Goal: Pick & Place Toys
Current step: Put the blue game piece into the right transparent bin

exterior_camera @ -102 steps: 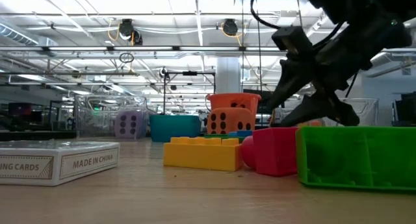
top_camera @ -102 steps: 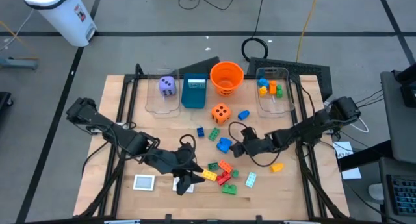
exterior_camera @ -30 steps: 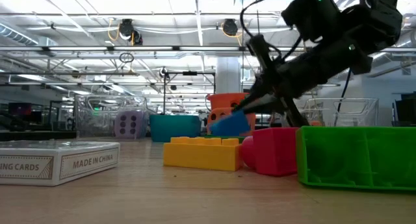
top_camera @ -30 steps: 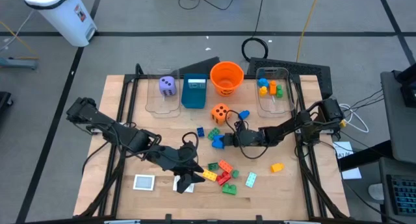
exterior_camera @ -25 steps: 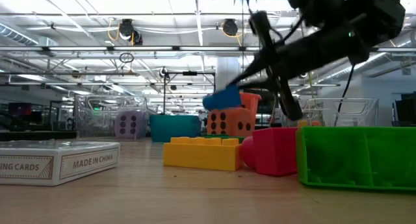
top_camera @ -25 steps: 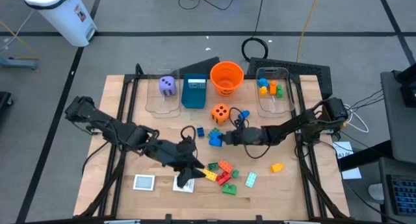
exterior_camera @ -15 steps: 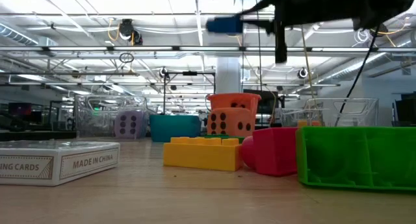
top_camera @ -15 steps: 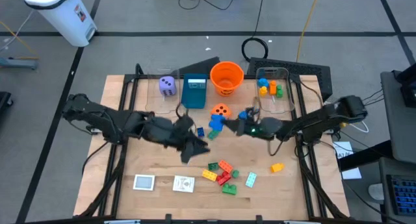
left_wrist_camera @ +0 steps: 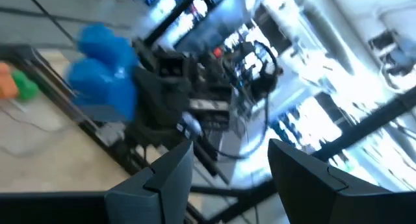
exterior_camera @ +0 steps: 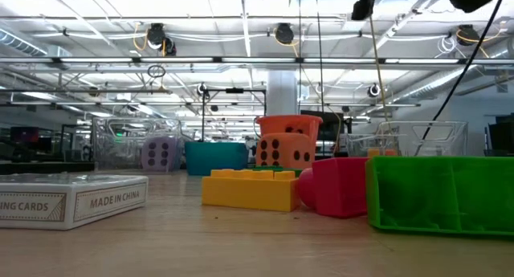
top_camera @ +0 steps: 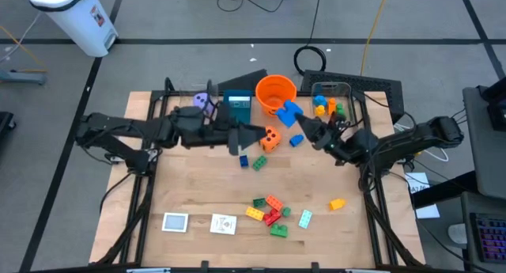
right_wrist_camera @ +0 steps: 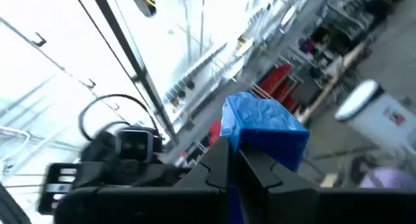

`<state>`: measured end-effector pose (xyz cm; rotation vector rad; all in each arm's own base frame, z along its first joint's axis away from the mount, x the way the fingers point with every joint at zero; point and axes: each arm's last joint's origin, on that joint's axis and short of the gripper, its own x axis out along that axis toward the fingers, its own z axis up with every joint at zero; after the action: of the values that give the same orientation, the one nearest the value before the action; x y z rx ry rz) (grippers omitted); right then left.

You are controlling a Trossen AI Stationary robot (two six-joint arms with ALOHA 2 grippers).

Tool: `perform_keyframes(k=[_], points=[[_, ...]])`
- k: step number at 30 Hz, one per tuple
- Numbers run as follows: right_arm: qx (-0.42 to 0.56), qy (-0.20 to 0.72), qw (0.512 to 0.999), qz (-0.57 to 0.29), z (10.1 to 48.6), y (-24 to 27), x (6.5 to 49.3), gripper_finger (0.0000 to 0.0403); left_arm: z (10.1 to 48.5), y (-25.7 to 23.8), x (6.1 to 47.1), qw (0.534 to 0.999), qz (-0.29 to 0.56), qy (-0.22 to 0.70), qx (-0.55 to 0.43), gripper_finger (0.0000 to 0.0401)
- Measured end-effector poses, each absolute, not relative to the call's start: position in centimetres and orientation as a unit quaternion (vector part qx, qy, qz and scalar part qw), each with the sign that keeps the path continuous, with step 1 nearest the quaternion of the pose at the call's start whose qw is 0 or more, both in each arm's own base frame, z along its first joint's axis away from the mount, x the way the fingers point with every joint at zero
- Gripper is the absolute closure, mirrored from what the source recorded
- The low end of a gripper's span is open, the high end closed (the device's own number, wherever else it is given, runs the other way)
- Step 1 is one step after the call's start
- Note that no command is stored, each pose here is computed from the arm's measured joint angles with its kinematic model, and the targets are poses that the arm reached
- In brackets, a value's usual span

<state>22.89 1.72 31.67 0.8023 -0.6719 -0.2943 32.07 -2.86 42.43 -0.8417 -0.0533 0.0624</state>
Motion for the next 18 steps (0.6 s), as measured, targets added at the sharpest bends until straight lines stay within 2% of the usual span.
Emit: perform_keyframes(k=[7, 12, 18], points=[[0.334, -0.355, 0.861, -0.146, 35.2, 1.7, 23.4, 0.0399, 40.6, -2.1, 34.3, 0.918, 0.066, -0.021, -0.392, 0.0192], [0.309, -0.353, 0.874, -0.128, 36.9, 1.8, 23.7, 0.0399, 40.4, -1.7, 35.7, 0.919, 0.052, -0.068, -0.386, 0.0192], [0.312, -0.349, 0.874, -0.128, 36.9, 1.8, 23.7, 0.0399, 40.5, -1.9, 36.8, 0.927, 0.017, -0.123, -0.353, 0.0192]])
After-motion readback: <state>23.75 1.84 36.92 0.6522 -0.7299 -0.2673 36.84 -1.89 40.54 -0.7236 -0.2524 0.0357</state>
